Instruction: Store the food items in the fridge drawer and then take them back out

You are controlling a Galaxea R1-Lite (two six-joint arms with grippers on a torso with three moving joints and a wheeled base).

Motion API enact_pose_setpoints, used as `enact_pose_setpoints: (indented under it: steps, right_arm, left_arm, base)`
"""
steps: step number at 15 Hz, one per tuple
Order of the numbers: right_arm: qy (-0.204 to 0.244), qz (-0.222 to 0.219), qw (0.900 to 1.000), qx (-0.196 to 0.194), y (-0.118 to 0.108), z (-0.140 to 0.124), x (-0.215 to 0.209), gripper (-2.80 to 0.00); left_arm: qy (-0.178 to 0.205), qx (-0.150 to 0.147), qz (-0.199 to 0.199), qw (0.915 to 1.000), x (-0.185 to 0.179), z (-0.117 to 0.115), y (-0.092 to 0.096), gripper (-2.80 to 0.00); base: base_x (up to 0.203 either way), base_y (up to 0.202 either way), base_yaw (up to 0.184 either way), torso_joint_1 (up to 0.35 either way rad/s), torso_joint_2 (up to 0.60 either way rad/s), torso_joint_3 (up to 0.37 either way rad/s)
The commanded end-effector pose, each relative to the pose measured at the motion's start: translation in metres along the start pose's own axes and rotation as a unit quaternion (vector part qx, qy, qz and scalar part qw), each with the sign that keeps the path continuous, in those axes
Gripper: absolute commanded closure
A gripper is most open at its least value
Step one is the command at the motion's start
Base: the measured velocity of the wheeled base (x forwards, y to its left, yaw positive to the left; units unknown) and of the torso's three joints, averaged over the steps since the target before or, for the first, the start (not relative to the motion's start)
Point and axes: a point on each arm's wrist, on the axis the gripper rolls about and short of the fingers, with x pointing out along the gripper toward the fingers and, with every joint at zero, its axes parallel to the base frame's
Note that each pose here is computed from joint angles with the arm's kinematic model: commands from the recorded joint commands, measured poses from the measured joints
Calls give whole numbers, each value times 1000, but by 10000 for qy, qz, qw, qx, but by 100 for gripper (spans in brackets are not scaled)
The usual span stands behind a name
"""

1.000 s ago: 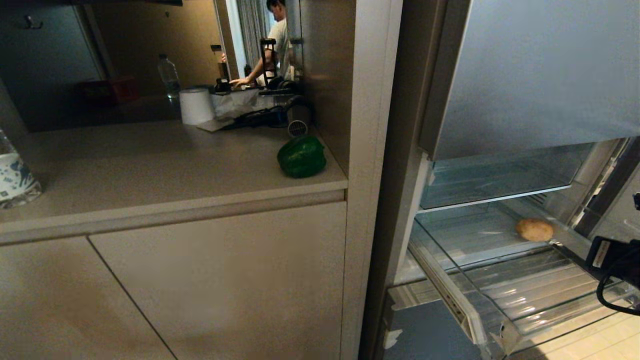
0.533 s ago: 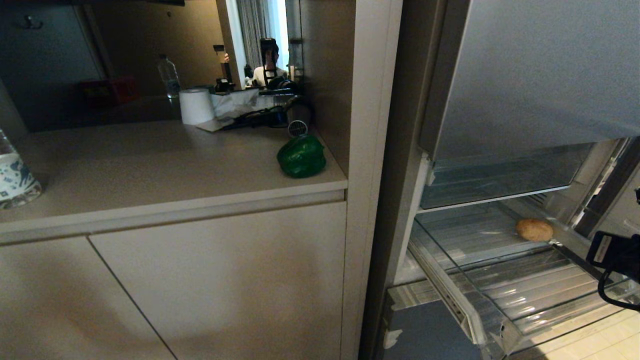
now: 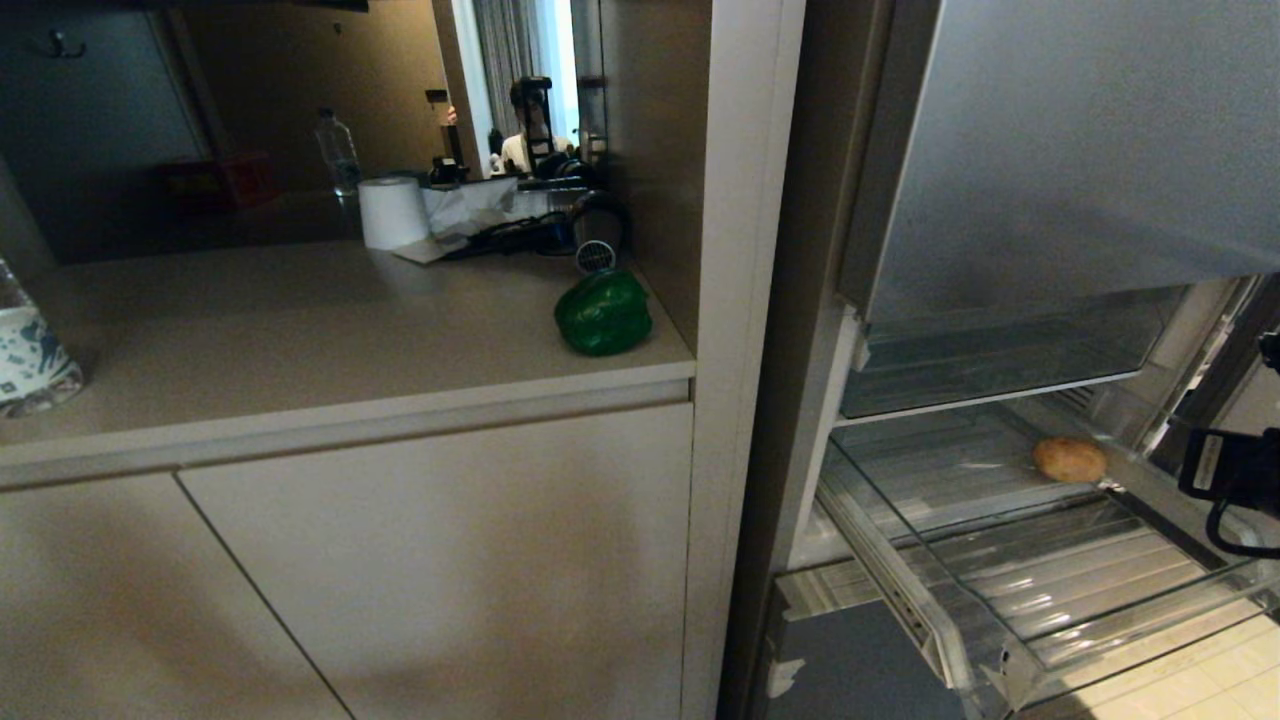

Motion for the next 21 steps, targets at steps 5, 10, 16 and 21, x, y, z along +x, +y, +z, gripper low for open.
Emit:
enact_pose_setpoints:
  steps: [5,10,16,21]
  right_arm:
    - [166,-354,9989,-259,0,2,5,0]
    - [521,-589,9957,-484,1,-10,25,0]
    - [783,-368,9953,-446,10,-4,94,0]
    - [826,-230,9943,-639,15,-2,135,0]
  left_arm:
    - [3,-1,1,10000,0,0,0,0]
    - [3,-1,1,10000,0,0,0,0]
    - [3,-1,1,10000,0,0,0,0]
    - [3,-1,1,10000,0,0,0,0]
  base:
    - [0,0,0,0,0,0]
    - [0,0,0,0,0,0]
    - [0,0,0,0,0,0]
    - [0,0,0,0,0,0]
